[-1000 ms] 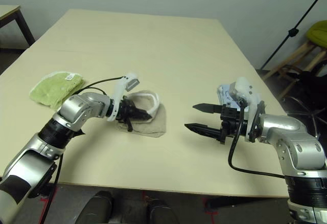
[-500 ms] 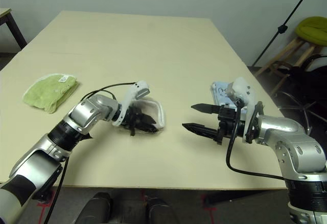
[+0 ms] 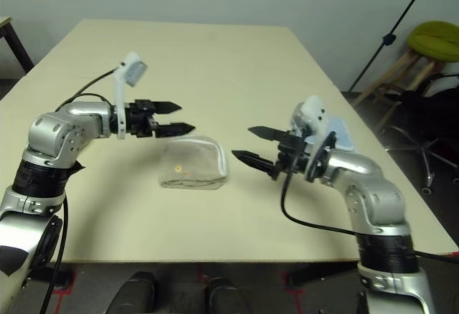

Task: Fold the towel and set it aside.

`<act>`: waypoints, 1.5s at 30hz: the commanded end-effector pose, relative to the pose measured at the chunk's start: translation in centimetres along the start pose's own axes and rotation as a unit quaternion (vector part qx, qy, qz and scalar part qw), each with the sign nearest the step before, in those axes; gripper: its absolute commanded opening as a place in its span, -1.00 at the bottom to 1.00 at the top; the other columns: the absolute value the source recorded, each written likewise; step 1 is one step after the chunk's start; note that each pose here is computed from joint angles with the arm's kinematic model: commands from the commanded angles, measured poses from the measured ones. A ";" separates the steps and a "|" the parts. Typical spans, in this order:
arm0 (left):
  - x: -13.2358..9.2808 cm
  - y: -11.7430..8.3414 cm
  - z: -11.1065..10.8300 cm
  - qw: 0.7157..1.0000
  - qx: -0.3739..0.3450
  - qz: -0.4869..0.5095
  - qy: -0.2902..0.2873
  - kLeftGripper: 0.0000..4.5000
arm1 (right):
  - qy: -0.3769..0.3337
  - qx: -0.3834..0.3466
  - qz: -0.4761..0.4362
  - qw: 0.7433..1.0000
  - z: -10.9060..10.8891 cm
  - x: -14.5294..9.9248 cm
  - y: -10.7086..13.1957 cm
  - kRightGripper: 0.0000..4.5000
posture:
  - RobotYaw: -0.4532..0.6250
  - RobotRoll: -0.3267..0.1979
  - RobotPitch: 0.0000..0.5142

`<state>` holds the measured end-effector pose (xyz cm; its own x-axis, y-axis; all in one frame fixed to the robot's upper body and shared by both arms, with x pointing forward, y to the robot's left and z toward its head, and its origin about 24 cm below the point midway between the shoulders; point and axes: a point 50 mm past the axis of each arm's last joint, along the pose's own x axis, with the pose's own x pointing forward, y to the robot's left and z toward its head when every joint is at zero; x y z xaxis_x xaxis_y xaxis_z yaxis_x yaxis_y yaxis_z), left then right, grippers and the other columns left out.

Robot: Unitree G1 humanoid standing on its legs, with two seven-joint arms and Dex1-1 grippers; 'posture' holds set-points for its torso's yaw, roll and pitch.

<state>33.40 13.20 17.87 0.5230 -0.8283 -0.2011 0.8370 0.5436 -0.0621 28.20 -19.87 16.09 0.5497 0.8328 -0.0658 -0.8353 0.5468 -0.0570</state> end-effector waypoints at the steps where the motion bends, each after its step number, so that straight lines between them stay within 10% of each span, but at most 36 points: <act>1: 0.0 0.3 -1.3 0.999 -0.013 0.029 -0.017 0.99 | -0.002 -0.001 0.005 1.000 -0.3 0.8 0.4 1.00 | 0.06 0.25 -0.76; 14: 1.2 -1.9 -6.7 0.999 -0.027 -0.003 0.027 -0.86 | 0.007 0.049 -0.002 0.999 -3.7 2.8 2.1 -0.98 | 0.04 0.25 -0.74; 27: 2.8 -1.4 -11.4 0.994 -0.018 0.020 0.105 -0.98 | 0.167 0.066 -0.065 0.982 -11.5 2.7 1.4 -1.00 | 0.02 0.25 -0.78; 39: 2.4 -0.5 -5.2 0.998 -0.063 0.027 -0.003 -0.98 | -0.020 0.113 -0.047 0.992 -4.9 3.8 -0.4 -1.00 | 0.03 0.25 -0.78; 45: 3.4 0.0 -6.7 0.997 -0.055 0.047 0.022 -0.98 | -0.025 0.103 -0.058 0.993 -5.3 5.7 -0.4 -1.00 | 0.02 0.25 -0.77</act>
<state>34.01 11.21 11.90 0.5801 -0.7866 -0.2114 0.7751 0.6129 -0.1535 31.29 -15.98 10.66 0.6283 0.7779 -0.0106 -0.7670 0.6217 0.1587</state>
